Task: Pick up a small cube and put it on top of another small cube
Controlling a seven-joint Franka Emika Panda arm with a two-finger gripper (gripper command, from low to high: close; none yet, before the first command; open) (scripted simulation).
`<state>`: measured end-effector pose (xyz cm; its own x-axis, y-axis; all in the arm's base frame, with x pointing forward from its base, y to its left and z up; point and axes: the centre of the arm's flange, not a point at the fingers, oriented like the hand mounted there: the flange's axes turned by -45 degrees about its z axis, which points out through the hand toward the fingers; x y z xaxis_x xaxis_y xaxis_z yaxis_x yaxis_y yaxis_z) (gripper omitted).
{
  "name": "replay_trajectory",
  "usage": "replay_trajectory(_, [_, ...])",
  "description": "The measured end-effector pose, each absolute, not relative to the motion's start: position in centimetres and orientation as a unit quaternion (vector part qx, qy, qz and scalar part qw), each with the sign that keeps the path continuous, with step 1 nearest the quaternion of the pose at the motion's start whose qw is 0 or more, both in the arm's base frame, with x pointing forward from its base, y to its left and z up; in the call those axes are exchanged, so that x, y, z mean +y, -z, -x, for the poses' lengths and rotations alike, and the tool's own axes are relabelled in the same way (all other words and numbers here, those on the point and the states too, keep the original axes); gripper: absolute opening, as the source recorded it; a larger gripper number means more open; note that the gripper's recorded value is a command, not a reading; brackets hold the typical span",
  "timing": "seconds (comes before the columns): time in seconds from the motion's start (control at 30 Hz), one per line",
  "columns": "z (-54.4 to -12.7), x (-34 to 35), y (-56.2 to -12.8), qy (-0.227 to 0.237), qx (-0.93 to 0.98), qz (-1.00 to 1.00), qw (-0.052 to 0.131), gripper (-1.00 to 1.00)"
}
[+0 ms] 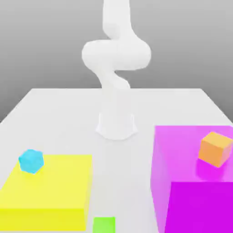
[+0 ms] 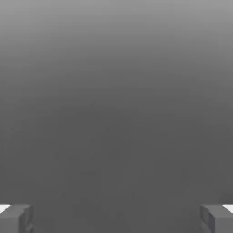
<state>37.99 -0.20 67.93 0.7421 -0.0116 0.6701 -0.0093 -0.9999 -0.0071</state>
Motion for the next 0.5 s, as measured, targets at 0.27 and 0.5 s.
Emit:
replay_trajectory(0.27, [-46.8, -0.9, -55.9, 0.258, 0.002, 0.966, -0.001, 0.0])
replay_trajectory(0.5, [-51.4, -1.7, -43.9, 0.169, -0.001, 0.986, -0.002, 0.0])
